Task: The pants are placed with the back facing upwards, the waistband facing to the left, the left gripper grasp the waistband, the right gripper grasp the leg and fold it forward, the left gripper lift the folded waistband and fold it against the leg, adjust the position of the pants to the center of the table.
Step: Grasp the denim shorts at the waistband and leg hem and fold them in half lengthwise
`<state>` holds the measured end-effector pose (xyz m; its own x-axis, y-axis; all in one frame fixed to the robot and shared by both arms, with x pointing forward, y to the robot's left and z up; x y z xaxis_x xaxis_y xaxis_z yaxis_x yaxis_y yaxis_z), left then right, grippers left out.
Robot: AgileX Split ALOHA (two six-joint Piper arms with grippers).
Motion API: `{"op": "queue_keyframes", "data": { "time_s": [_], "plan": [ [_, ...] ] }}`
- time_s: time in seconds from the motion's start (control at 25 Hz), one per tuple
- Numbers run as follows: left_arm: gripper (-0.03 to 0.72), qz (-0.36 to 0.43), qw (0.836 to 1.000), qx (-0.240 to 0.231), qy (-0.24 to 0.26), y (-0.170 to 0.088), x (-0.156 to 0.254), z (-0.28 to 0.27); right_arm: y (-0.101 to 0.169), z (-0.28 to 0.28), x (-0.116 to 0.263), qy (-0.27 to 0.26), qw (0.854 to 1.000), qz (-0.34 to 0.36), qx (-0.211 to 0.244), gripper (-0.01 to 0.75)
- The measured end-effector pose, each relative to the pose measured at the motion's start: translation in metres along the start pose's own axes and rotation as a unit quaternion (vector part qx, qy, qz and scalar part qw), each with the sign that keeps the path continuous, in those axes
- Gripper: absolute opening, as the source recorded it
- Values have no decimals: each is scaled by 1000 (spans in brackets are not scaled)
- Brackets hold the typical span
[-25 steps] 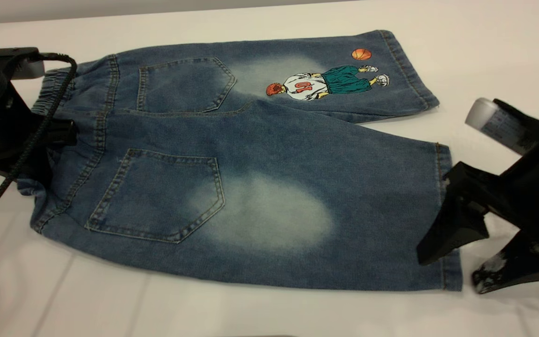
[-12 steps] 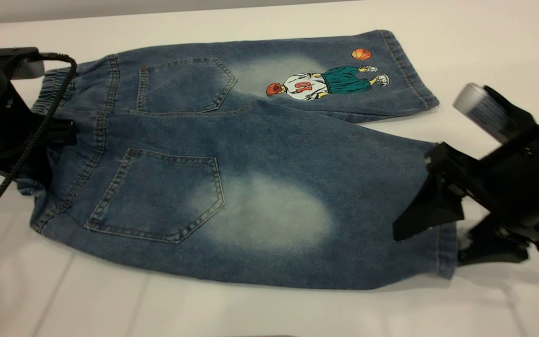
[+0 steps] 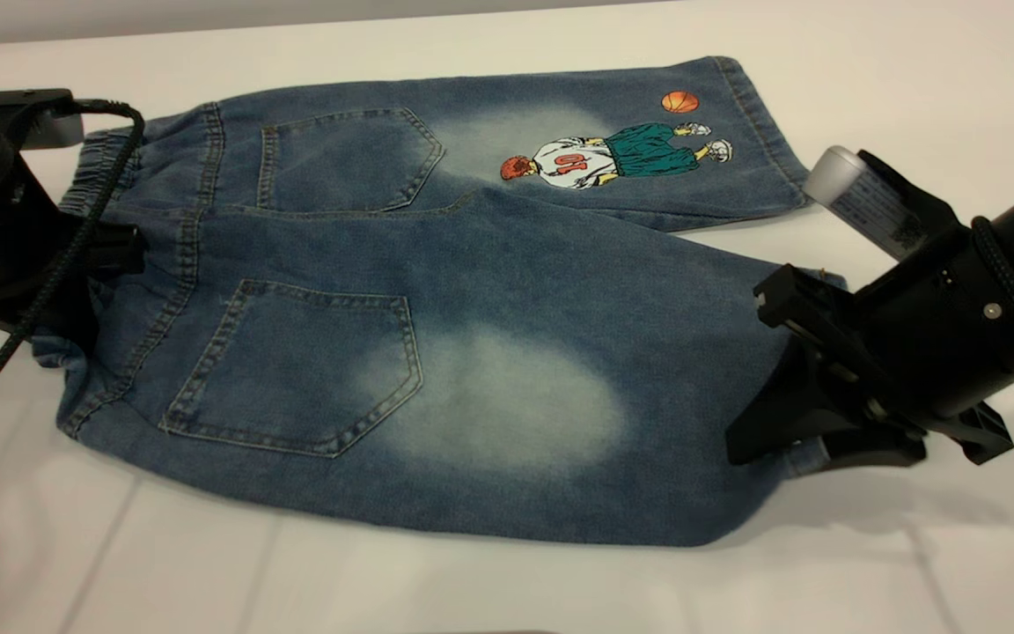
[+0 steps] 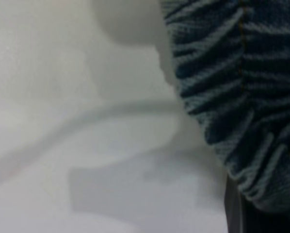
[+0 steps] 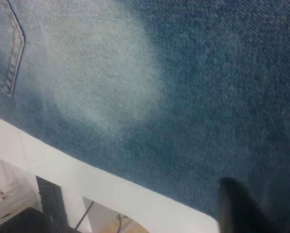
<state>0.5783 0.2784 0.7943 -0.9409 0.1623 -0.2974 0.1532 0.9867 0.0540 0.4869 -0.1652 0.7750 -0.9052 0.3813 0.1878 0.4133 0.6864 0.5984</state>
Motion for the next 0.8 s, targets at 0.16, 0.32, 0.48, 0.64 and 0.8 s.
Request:
{"op": "queue_keyframes", "data": {
  "time_s": [0.16, 0.32, 0.48, 0.64, 0.8],
  "plan": [
    [95, 0, 1000, -1, -12, 1, -5, -8, 16, 0, -8, -1, 999, -14, -29, 22],
    [95, 1, 1000, -6, -22, 3, -11, -27, 49, -3, -25, -2, 995, -38, -88, 21],
    [95, -7, 1000, -14, 24, 8, -20, -48, 85, -14, -47, -9, 988, -39, -148, 21],
    [95, -14, 999, -2, 39, 7, -44, -67, 110, -35, -81, -40, 981, -28, -190, 21],
    [95, -42, 998, 45, 3, 6, -77, -83, 128, -59, -118, -89, 973, -14, -213, 21]
  ]
}}
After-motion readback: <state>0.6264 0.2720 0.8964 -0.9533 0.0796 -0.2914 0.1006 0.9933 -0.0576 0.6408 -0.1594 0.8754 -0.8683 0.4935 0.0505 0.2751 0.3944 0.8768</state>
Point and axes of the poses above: a point on each arm's last joint axis where the gripper is mounted, z pointing out along that axis toward the gripper, y along the wrist's bending axis when the last joint is at zero, x = y × z, the point moved 5 cm from there along z, pointing out along that axis toward the gripper, and after that the axes turned 14 degrees about z, right-handed, at the moved point
